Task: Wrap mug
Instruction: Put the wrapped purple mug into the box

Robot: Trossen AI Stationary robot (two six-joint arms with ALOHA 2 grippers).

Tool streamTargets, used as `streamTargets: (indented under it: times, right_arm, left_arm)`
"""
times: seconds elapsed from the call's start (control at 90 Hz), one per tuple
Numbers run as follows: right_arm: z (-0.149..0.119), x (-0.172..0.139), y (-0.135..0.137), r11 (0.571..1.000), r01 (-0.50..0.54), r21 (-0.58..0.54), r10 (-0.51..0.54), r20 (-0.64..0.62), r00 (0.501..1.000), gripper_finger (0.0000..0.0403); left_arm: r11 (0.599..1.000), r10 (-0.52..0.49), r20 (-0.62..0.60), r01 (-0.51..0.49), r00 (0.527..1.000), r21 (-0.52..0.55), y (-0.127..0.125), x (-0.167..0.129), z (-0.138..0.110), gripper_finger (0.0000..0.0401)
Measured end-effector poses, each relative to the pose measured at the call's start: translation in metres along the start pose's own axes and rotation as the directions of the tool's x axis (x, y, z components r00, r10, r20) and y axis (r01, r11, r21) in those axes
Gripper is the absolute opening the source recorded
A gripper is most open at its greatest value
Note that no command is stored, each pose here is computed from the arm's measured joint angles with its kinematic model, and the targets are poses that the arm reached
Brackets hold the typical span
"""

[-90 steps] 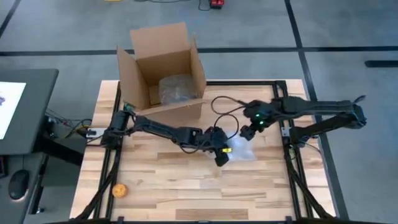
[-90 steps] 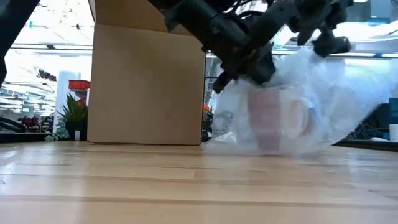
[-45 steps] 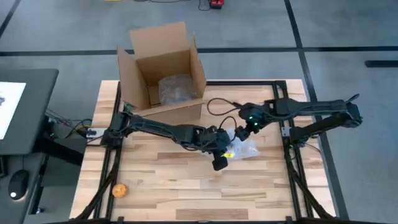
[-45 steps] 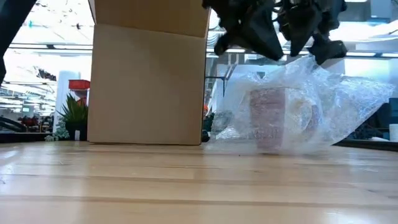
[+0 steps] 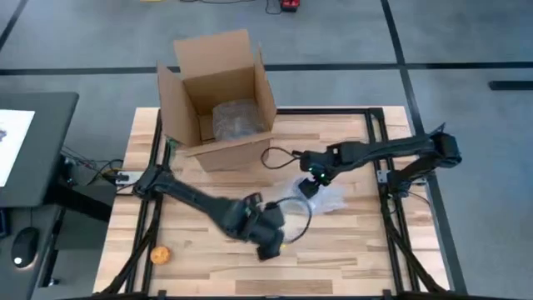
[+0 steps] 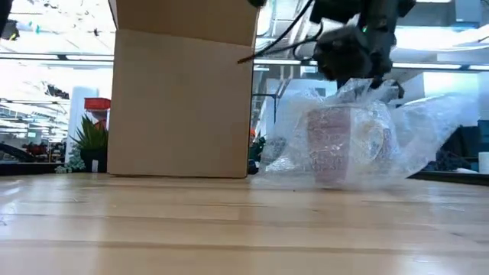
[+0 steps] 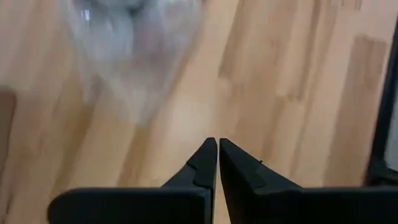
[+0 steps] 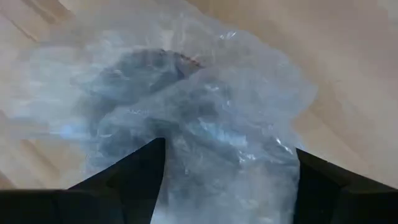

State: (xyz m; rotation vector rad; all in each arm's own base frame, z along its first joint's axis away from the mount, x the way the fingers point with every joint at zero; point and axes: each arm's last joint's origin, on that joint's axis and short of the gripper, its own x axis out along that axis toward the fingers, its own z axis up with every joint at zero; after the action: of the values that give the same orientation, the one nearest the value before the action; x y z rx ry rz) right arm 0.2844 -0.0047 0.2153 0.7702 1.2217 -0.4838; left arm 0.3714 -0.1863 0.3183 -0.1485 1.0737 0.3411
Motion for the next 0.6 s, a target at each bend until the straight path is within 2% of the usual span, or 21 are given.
streamTargets:
  times: [0.111, 0.189, 0.267, 0.356, 0.467, 0.6]
  right_arm:
    - [0.002, 0.023, 0.005, 0.999, 0.032, -0.027, -0.032, -0.033, 0.999, 0.0254]
    - [0.003, 0.037, 0.008, 0.998, 0.047, -0.044, -0.049, -0.049, 0.998, 0.0232]
    - [0.004, 0.051, 0.01, 0.995, 0.066, -0.072, -0.07, -0.062, 0.996, 0.0191]
    - [0.002, 0.058, 0.012, 0.986, 0.107, -0.128, -0.112, -0.035, 0.993, 0.0124]
    - [-0.003, 0.052, 0.014, 0.979, 0.103, -0.178, -0.11, -0.03, 0.994, 0.0034]
    - [-0.019, 0.02, 0.015, 0.968, 0.085, -0.235, -0.097, -0.042, 0.994, 0.0033]
  left_arm:
    - [0.996, 0.065, -0.017, -0.066, 0.998, -0.054, -0.009, -0.021, -0.021, 0.0]
    - [0.988, 0.121, -0.019, -0.122, 0.992, -0.097, -0.009, -0.039, -0.032, 0.0]
    - [0.984, 0.111, 0.031, -0.106, 0.993, -0.14, -0.012, -0.052, -0.036, 0.0]
    - [0.979, 0.102, 0.085, -0.085, 0.991, -0.187, -0.01, -0.069, -0.042, 0.0]
    - [0.965, 0.092, 0.181, -0.043, 0.979, -0.257, 0.003, -0.096, -0.043, 0.0]
    - [0.945, 0.102, 0.354, 0.02, 0.93, -0.325, 0.021, -0.131, -0.044, 0.0]
